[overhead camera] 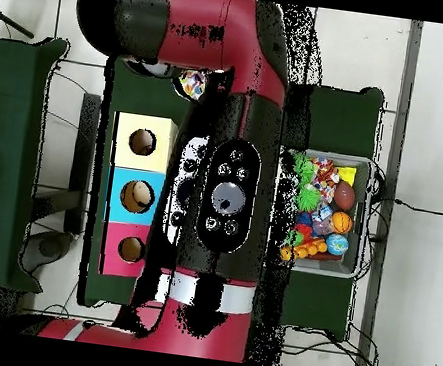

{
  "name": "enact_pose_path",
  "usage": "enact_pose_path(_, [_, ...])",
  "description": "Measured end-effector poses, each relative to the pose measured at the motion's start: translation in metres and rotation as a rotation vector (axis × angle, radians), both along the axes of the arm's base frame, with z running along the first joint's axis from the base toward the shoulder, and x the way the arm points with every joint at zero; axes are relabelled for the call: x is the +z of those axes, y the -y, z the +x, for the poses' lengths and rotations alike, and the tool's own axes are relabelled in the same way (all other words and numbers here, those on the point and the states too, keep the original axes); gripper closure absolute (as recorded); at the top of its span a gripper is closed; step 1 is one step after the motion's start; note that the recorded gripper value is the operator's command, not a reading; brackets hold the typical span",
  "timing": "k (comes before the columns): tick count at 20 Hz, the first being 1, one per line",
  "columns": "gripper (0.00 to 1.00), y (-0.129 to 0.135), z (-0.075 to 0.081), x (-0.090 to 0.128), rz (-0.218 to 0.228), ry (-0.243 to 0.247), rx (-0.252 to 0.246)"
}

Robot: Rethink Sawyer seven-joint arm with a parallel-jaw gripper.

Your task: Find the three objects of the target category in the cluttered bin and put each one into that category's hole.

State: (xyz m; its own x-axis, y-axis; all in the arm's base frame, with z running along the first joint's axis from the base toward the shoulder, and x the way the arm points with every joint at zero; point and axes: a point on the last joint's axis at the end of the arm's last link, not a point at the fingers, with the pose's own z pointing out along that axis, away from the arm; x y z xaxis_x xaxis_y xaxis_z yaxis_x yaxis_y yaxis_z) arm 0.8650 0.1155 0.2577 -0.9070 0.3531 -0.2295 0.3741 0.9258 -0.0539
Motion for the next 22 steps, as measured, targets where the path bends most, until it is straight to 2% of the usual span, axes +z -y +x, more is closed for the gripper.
enact_pose_path(2, [1.0, -0.001, 0.0, 0.002, 0.001, -0.015, -0.001])
enact_pose_path(3, [1.0, -0.002, -0.003, 0.006, 0.007, -0.061, -0.005])
enact_pose_path(4, [1.0, -0.002, -0.005, 0.007, 0.009, -0.078, -0.007])
enact_pose_path(6, [1.0, -0.004, -0.012, 0.014, 0.019, -0.15, -0.013])
enact_pose_path(10, [1.0, -0.007, -0.024, 0.024, 0.03, -0.231, -0.022])
enact_pose_path(22, [1.0, -0.009, -0.03, 0.055, 0.052, -0.206, -0.018])
